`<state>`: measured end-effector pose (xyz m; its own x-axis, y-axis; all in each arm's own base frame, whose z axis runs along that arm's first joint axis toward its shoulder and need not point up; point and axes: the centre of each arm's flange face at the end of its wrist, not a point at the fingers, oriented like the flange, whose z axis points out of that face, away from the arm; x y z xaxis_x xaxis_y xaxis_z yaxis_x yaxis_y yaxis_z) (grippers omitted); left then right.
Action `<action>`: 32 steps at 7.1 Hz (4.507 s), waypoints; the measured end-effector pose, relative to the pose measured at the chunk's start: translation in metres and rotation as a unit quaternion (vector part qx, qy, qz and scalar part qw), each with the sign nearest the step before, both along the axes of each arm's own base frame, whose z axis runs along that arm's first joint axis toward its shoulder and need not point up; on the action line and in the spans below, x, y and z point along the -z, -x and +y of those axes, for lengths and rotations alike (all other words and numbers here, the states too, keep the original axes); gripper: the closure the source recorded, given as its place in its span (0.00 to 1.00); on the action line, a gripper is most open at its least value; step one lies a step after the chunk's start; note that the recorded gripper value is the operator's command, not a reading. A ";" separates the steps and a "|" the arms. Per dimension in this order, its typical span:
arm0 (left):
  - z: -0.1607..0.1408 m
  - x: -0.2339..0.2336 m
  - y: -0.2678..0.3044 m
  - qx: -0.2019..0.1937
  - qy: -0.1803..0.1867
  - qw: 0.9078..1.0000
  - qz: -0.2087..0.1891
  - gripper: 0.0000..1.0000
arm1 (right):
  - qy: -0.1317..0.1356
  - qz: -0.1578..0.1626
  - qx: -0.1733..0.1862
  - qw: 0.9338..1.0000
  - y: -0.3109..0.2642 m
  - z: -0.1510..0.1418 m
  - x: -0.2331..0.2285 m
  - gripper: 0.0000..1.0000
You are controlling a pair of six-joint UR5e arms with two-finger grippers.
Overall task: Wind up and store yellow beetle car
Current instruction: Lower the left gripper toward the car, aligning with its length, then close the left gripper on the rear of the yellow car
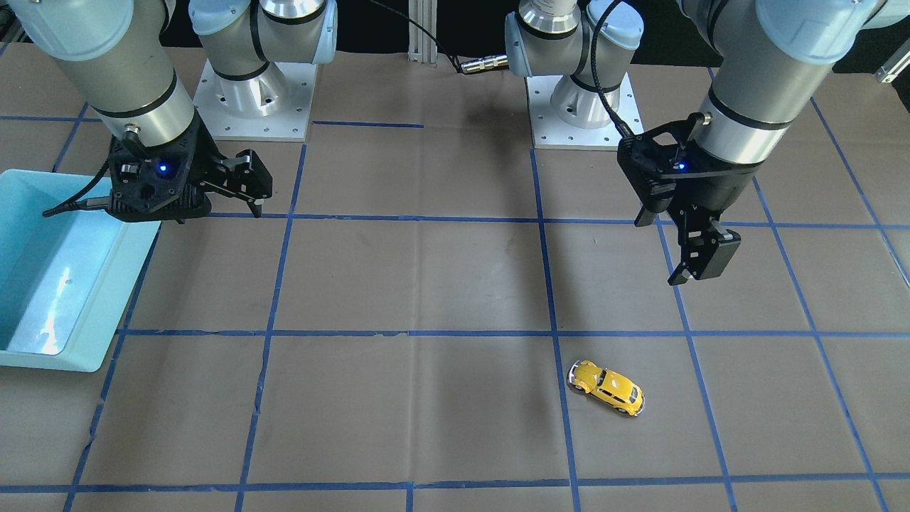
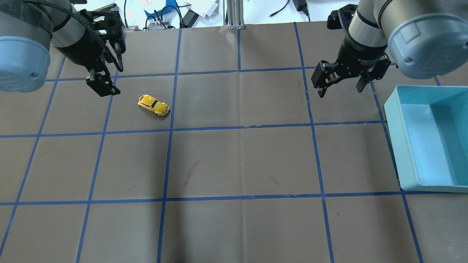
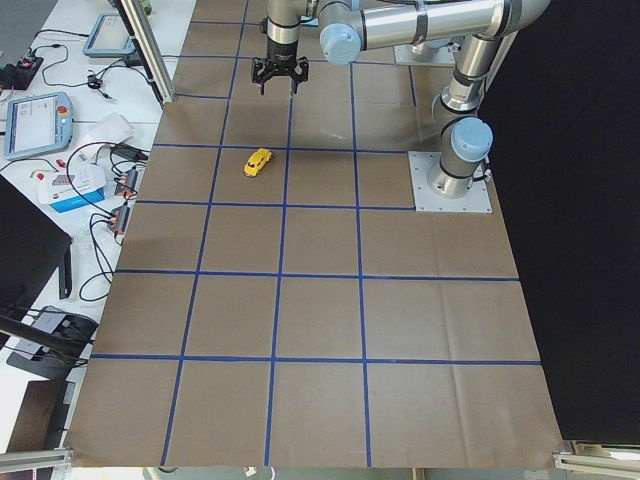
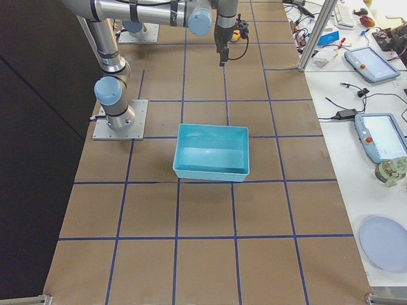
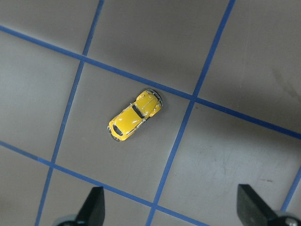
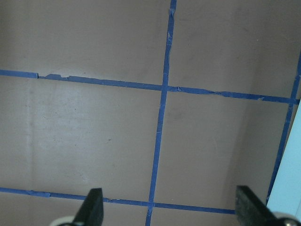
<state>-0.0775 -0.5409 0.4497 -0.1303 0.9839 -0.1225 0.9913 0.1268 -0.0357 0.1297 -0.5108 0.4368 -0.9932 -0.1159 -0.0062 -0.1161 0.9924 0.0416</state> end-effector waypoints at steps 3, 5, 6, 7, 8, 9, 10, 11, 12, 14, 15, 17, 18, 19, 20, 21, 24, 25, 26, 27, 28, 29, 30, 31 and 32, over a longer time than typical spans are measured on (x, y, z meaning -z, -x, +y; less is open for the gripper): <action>0.007 0.002 0.006 0.049 -0.027 0.998 0.009 0.00 | -0.003 0.000 -0.004 1.000 0.000 0.001 0.003 0.00; 0.002 0.006 0.006 0.060 -0.046 0.997 0.013 0.00 | -0.003 0.000 -0.004 1.000 0.000 0.001 0.004 0.00; -0.008 0.009 0.005 0.092 -0.048 0.995 0.008 0.00 | -0.003 0.000 -0.004 1.000 0.000 0.001 0.004 0.00; -0.024 0.011 0.002 0.137 -0.048 0.989 0.003 0.00 | -0.003 0.000 -0.004 1.000 0.000 0.001 0.004 0.00; -0.040 0.016 0.001 0.176 -0.048 0.983 -0.001 0.00 | -0.003 0.000 -0.004 1.000 0.000 0.001 0.004 0.00; -0.054 0.026 -0.001 0.207 -0.053 0.977 -0.001 0.00 | -0.003 0.000 -0.005 1.000 0.000 0.001 0.004 0.00; -0.064 0.040 -0.002 0.224 -0.061 0.973 0.002 0.00 | -0.003 0.000 -0.005 1.000 0.000 0.001 0.004 0.00; -0.071 0.055 -0.002 0.230 -0.065 0.971 0.003 0.00 | -0.003 0.000 -0.005 1.000 0.000 0.001 0.004 0.00; -0.076 0.070 -0.003 0.232 -0.064 0.971 0.003 0.00 | -0.003 0.000 -0.005 1.000 0.000 0.001 0.004 0.00; -0.085 0.097 -0.004 0.233 -0.063 0.970 -0.001 0.00 | -0.004 0.000 -0.005 1.000 0.000 0.001 0.004 0.00; -0.090 0.111 -0.006 0.233 -0.059 0.971 -0.009 0.00 | -0.004 0.000 -0.005 1.000 0.000 0.001 0.004 0.00; -0.098 0.141 -0.008 0.232 -0.048 0.971 -0.019 0.00 | -0.004 0.000 -0.004 1.000 0.000 0.001 0.004 0.00; -0.102 0.156 -0.009 0.232 -0.041 0.972 -0.022 0.00 | -0.003 0.000 -0.004 1.000 0.000 0.001 0.004 0.00; -0.105 0.174 -0.009 0.232 -0.034 0.972 -0.025 0.00 | -0.004 0.000 -0.005 1.000 0.000 0.001 0.004 0.00; -0.107 0.189 -0.009 0.232 -0.029 0.972 -0.026 0.00 | -0.004 0.000 -0.005 1.000 0.000 0.001 0.004 0.00; -0.109 0.202 -0.009 0.232 -0.029 0.972 -0.026 0.00 | -0.004 0.000 -0.004 1.000 0.000 0.001 0.004 0.00; -0.095 0.236 -0.009 0.256 -0.047 0.965 -0.021 0.00 | -0.003 0.000 -0.002 1.000 0.000 0.001 0.004 0.00; -0.091 0.244 -0.008 0.267 -0.048 0.962 -0.022 0.00 | -0.003 0.000 -0.002 1.000 0.000 0.001 0.004 0.00; -0.089 0.248 -0.008 0.279 -0.045 0.959 -0.023 0.00 | -0.003 0.000 -0.003 1.000 0.000 0.001 0.004 0.00; -0.091 0.249 -0.008 0.292 -0.039 0.955 -0.026 0.00 | -0.003 0.000 -0.003 1.000 0.000 0.001 0.004 0.00; -0.094 0.251 -0.009 0.300 -0.035 0.953 -0.028 0.01 | -0.003 0.000 -0.003 1.000 0.000 0.001 0.004 0.00; -0.097 0.254 -0.009 0.301 -0.034 0.953 -0.028 0.02 | -0.002 0.000 -0.003 1.000 0.000 0.001 0.004 0.00; -0.098 0.257 -0.009 0.295 -0.035 0.954 -0.027 0.02 | -0.002 0.000 -0.003 1.000 0.000 0.001 0.004 0.00; -0.098 0.260 -0.009 0.282 -0.038 0.958 -0.026 0.02 | -0.002 0.000 -0.003 1.000 0.000 0.001 0.004 0.00; -0.097 0.263 -0.009 0.268 -0.041 0.962 -0.024 0.01 | -0.003 0.000 -0.003 1.000 0.000 0.001 0.004 0.00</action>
<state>-0.0685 -0.6377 0.1872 0.4031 0.9145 -0.0353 0.9150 -0.4034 -0.0006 0.1296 -0.5099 0.4331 -0.9925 -0.1224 -0.0061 -0.1225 0.9914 0.0467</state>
